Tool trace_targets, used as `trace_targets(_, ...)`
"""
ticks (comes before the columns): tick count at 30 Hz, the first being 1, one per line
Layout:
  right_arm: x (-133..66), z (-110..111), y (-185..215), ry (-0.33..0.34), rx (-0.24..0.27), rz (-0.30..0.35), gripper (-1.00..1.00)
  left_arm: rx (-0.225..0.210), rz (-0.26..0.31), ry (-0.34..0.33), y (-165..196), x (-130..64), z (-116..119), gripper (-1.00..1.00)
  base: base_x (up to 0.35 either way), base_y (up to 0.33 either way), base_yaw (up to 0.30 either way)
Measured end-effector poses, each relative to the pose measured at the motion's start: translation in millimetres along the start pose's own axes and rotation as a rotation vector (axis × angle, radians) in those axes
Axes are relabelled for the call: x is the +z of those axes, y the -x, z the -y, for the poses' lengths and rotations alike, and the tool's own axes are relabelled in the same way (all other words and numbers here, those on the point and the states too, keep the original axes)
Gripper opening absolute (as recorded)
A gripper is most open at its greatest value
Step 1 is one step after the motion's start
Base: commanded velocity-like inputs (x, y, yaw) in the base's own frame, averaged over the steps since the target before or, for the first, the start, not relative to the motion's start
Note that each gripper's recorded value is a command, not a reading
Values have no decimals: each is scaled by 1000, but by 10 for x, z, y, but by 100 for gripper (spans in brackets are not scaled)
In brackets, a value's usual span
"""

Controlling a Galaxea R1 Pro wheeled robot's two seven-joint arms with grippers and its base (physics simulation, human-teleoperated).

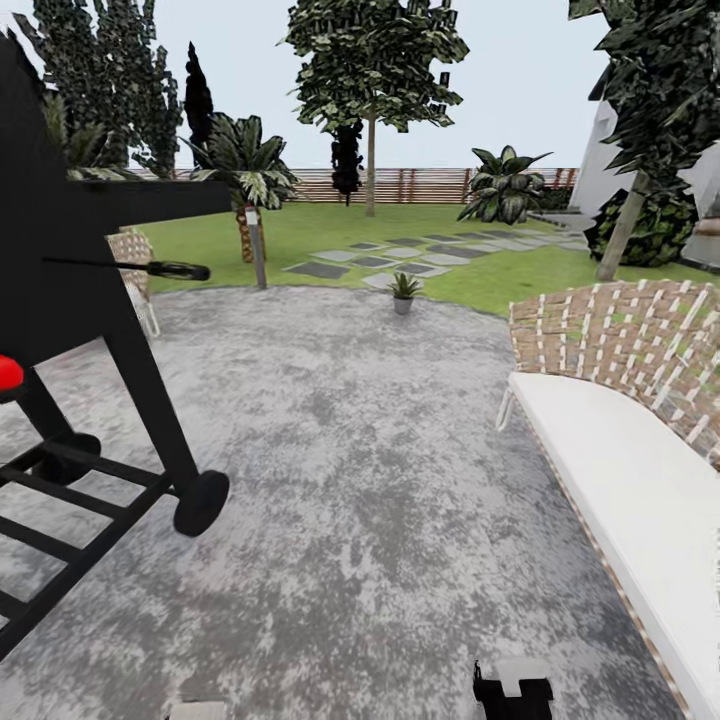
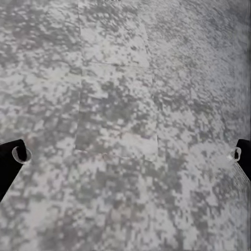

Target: Pick up the pesticide atomizer in the garden and spray insectifuge to fully cover both potted plants in the garden.

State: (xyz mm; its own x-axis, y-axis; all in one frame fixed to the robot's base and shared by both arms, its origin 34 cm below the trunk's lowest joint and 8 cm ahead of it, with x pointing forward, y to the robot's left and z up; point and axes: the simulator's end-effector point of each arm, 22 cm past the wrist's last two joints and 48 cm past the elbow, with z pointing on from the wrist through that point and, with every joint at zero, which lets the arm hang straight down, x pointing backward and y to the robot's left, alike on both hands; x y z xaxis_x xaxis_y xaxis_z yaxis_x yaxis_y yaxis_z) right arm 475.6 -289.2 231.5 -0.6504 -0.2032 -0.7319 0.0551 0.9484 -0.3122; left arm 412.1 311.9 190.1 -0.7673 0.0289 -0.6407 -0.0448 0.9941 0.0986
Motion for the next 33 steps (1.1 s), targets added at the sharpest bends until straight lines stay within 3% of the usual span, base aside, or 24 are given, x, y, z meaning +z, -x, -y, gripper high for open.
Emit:
trace_targets(22, 0, -1, 0, 0, 0, 0, 100, 1, 2, 1, 4, 0, -9, -100, 340, 50, -296)
trace_targets(33, 3, 11, 1, -2, -1, 0, 100, 1, 1, 1, 2, 0, -10, -100, 340, 4, -19)
